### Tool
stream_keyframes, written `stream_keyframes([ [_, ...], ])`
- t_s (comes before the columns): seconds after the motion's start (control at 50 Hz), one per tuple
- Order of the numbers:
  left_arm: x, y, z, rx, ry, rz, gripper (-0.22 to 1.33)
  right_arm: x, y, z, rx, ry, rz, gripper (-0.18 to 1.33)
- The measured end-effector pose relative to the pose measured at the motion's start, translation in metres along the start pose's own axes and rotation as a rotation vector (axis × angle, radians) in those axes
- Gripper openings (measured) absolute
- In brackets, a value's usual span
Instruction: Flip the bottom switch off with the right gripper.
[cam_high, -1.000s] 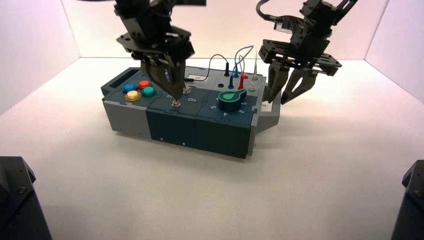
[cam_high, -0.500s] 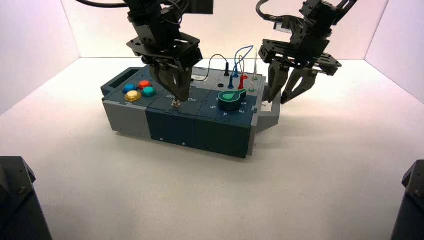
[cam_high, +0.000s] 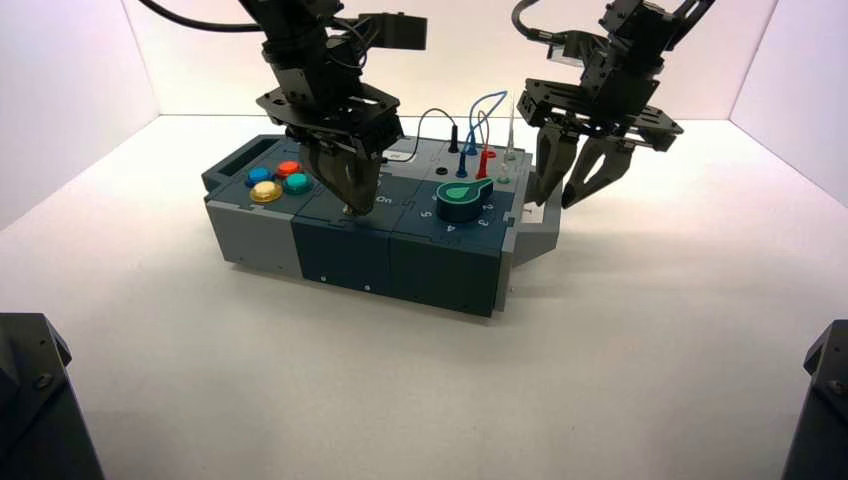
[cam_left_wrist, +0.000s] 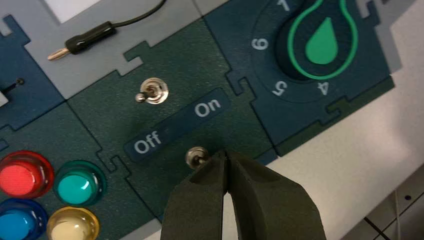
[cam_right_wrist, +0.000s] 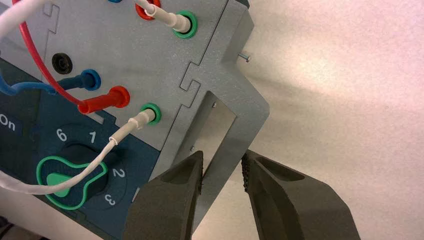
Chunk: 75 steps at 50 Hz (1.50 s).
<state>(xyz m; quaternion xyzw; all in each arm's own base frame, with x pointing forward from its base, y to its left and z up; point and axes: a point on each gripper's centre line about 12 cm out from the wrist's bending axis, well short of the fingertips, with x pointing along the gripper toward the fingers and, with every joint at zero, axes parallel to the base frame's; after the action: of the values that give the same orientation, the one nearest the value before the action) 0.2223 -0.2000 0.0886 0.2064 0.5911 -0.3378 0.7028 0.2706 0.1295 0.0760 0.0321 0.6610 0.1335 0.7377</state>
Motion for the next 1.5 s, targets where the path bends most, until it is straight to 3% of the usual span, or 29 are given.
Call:
stream_keyframes([
  [0.44,-0.001,0.005,0.001,0.0,-0.002,0.01,-0.16,0.0,0.0,0.0,0.0,0.0,0.0,0.8],
  [0.76,-0.01,0.016,0.001,-0.025,-0.02,0.022,-0.16,0.0,0.0,0.0,-0.002,0.0,0.0,0.8],
  [1.5,-0.01,0.016,0.001,-0.025,-0.013,0.02,-0.16,0.002,0.0,0.001,0.001,0.006,-0.001,0.8],
])
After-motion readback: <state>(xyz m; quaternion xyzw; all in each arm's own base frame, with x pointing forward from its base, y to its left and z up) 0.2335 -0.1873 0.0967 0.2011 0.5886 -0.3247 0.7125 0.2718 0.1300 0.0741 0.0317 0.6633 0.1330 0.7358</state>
